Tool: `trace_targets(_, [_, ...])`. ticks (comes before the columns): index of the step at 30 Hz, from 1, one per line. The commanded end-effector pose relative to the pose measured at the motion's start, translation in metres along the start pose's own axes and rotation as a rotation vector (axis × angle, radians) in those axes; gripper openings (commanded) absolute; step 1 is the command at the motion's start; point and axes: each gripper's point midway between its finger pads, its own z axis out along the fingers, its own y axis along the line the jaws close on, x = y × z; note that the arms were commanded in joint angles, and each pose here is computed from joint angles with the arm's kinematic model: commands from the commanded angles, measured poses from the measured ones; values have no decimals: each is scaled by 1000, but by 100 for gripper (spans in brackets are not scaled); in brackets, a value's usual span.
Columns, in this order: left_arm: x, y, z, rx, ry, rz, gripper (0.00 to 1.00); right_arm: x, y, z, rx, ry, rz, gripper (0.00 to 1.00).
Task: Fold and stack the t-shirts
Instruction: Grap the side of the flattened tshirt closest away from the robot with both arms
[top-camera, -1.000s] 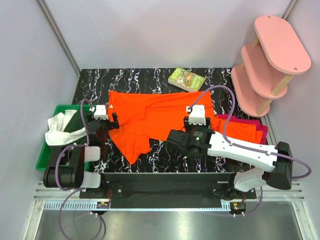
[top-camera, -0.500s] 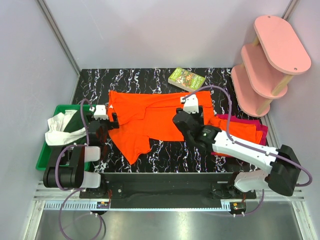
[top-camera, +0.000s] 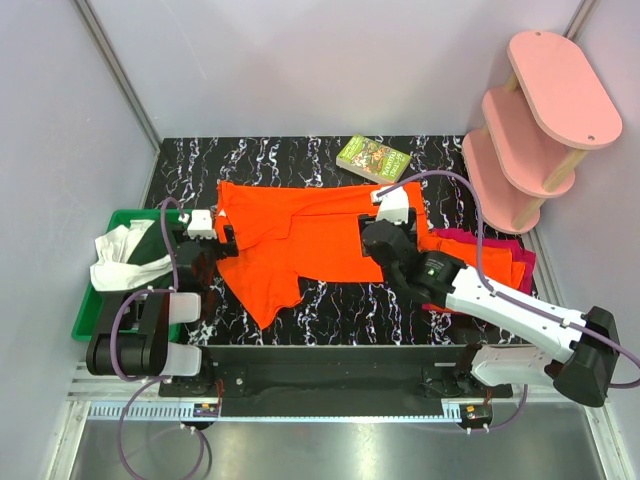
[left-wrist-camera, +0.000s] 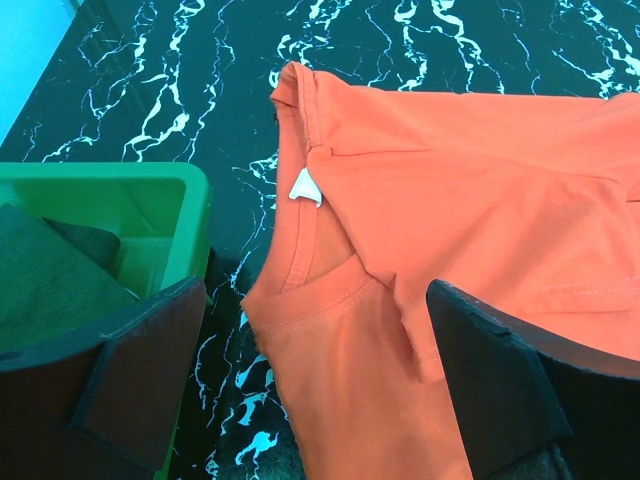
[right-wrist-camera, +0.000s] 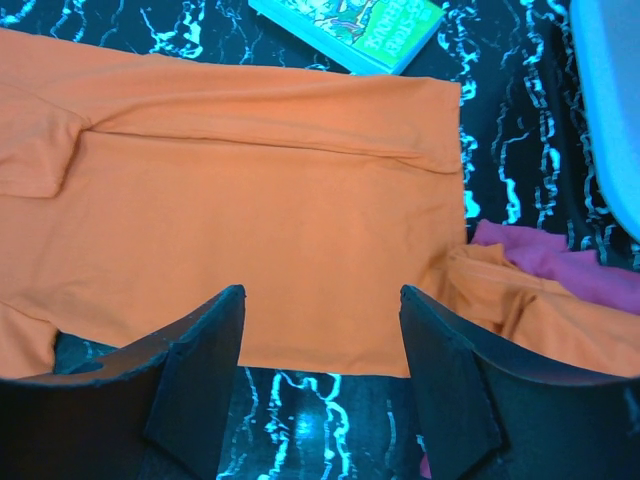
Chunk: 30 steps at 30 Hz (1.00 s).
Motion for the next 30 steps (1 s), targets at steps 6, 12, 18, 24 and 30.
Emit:
trace_targets(6, [-52,25,-33,-400,-170,-11,99,-16,-15,-4,53,-21,-48,73])
trace_targets(12, [-95,-20,-41,-468,112,97,99,-1,-4,2,30,19,-27,73])
trace_targets(18, [-121,-96,-110,-315,91,-87,99,0,-5,3,42,16,-4,74])
trace_targets(24, [-57,-118,-151,-83,224,-537,99,-3,-8,3,60,6,-11,74])
trace_targets(30, [-74,-169,-177,-11,295,59,99,5,-9,5,64,17,-22,75])
